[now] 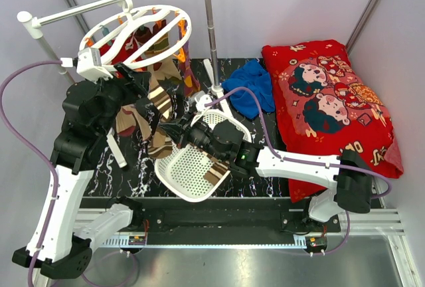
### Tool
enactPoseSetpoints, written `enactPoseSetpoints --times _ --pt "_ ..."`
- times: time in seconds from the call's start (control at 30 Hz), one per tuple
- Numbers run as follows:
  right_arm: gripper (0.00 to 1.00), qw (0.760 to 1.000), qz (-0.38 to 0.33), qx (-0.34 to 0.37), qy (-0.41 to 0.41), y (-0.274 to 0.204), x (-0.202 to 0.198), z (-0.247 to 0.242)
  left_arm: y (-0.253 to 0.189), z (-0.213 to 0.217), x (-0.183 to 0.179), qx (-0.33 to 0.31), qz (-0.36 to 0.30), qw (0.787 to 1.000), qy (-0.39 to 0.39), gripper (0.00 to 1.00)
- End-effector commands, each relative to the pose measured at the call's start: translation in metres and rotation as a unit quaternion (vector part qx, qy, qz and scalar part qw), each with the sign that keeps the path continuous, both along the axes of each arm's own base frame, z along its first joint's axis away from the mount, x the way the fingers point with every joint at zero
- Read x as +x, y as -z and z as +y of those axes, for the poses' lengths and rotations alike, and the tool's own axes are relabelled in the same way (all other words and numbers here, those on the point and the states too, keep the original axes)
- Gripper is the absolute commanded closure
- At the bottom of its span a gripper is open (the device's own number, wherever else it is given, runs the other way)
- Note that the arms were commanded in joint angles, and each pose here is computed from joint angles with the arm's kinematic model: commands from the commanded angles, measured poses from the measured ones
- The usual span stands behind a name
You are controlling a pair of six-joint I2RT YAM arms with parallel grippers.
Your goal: Remove the socks clipped to the hanger
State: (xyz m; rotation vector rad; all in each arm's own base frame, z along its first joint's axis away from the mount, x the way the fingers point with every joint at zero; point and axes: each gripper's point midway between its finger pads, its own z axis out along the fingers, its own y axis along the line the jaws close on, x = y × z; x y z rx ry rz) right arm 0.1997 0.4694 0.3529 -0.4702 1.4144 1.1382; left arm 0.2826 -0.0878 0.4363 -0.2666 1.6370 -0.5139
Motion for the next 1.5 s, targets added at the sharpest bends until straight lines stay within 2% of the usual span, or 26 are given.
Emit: enactPoseSetpoints --times 0.0,0.33,0.37,0.43,0.53,0.57,0.63,0.7,0.83,0.9,0.93,1.03,1.13,1.17,1.27,1.3,1.33,1.43,1.47 --pt "1.0 0.999 -0.003 0.045 -0.015 -0.025 -0.006 -0.006 -0.022 0.004 0.004 -0.013 -0.035 0.999 -0.009 0.31" --pt "1.0 0.998 0.004 0.048 -0.026 -0.023 -0.009 -0.003 -0.023 0.003 0.01 -0.009 -0.047 0.999 -0.002 0.43" --pt "1.0 0.998 0.005 0.049 -0.026 -0.022 -0.009 -0.003 -0.022 0.002 0.011 -0.009 -0.046 0.999 0.0 0.49" --pt "1.0 0.999 0.006 0.048 -0.025 -0.021 -0.009 -0.004 -0.022 -0.001 0.012 -0.008 -0.044 0.999 0.006 0.53" --pt "1.0 0.998 0.007 0.05 -0.024 -0.022 -0.009 -0.005 -0.02 -0.001 0.013 -0.009 -0.042 0.999 0.008 0.69" --pt "1.0 0.998 0.008 0.05 -0.022 -0.021 -0.008 -0.006 -0.019 -0.002 0.014 -0.009 -0.041 0.999 0.008 0.77" --pt "1.0 0.998 0.011 0.049 -0.024 -0.02 -0.01 -0.007 -0.02 -0.002 0.013 -0.01 -0.044 0.999 0.011 0.84" --pt "1.0 0.999 0.015 0.047 -0.022 -0.019 -0.01 -0.008 -0.021 -0.003 0.014 -0.009 -0.045 0.999 0.011 0.87" --pt "1.0 0.999 0.038 0.032 0.001 -0.001 -0.005 -0.019 -0.018 -0.001 0.014 -0.003 -0.041 0.999 0.009 0.88" --pt "1.0 0.998 0.05 0.024 0.017 0.003 -0.003 -0.029 -0.019 0.001 0.012 -0.002 -0.045 0.999 0.007 0.83" --pt "1.0 0.997 0.061 0.015 0.038 0.015 0.002 -0.036 -0.019 0.001 0.012 -0.001 -0.044 0.999 0.006 0.73" --pt "1.0 0.991 0.094 -0.018 0.098 0.042 0.012 -0.062 -0.016 0.001 0.01 0.002 -0.042 0.999 0.009 0.54" --pt "1.0 0.981 0.111 -0.056 0.149 0.074 0.021 -0.086 -0.013 -0.004 0.008 0.01 -0.038 0.999 0.025 0.44" --pt "0.97 0.977 0.116 -0.072 0.161 0.086 0.024 -0.091 -0.011 -0.005 0.007 0.012 -0.035 0.999 0.03 0.35" --pt "0.91 0.965 0.132 -0.116 0.195 0.13 0.038 -0.103 0.002 -0.01 0.003 0.02 -0.019 0.998 0.048 0.22" --pt "0.85 0.962 0.136 -0.131 0.199 0.146 0.039 -0.106 0.003 -0.013 -0.002 0.022 -0.019 0.998 0.061 0.21" --pt "0.7 0.959 0.139 -0.14 0.204 0.158 0.045 -0.108 0.007 -0.013 -0.003 0.03 -0.017 0.997 0.064 0.18" --pt "0.56 0.957 0.148 -0.158 0.194 0.175 0.048 -0.106 0.024 -0.011 -0.009 0.045 -0.002 0.997 0.068 0.14" --pt "0.49 0.959 0.144 -0.161 0.184 0.174 0.046 -0.103 0.026 -0.008 -0.01 0.049 0.001 0.997 0.06 0.14"
